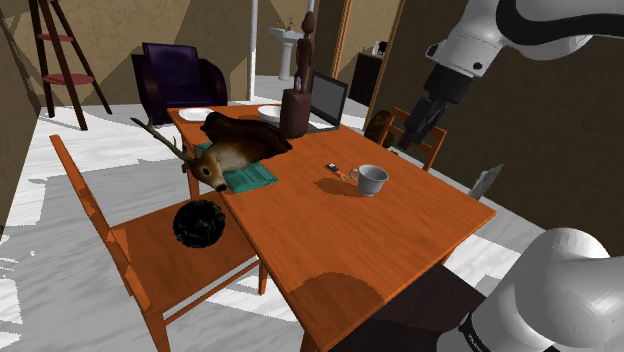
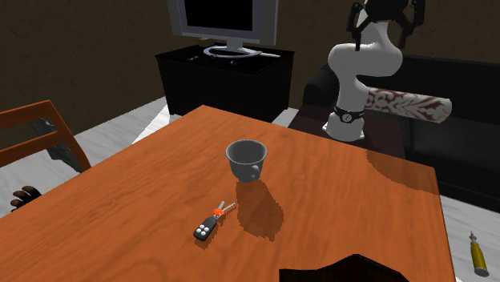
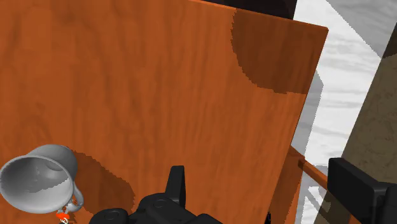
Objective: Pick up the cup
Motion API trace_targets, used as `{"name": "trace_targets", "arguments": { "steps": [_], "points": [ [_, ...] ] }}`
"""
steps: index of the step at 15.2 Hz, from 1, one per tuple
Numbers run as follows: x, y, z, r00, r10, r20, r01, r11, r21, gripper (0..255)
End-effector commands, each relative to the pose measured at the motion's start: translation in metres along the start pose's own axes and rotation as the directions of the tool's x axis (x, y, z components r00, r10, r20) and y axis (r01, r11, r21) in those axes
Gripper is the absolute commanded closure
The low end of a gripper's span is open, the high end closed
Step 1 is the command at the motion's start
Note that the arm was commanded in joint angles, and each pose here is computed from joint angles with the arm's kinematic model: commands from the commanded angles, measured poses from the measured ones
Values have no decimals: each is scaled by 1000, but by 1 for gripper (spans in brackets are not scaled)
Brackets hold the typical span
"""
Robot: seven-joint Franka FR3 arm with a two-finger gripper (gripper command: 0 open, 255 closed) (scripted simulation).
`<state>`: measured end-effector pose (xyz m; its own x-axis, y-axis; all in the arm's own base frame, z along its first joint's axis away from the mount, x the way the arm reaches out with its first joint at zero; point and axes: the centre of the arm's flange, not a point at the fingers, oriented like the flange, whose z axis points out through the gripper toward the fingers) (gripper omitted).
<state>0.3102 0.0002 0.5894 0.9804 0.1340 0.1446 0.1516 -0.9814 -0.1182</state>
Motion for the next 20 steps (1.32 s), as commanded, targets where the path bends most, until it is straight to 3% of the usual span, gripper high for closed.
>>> {"name": "trace_targets", "arguments": {
  "steps": [1, 10, 20],
  "points": [
    [0, 0, 0, 1000, 0, 0, 0, 1000, 0, 0],
    [46, 58, 83, 1000, 15, 28, -12, 994, -111, 0],
    [94, 133, 169, 998, 35, 56, -21, 972, -233, 0]
  ]
}}
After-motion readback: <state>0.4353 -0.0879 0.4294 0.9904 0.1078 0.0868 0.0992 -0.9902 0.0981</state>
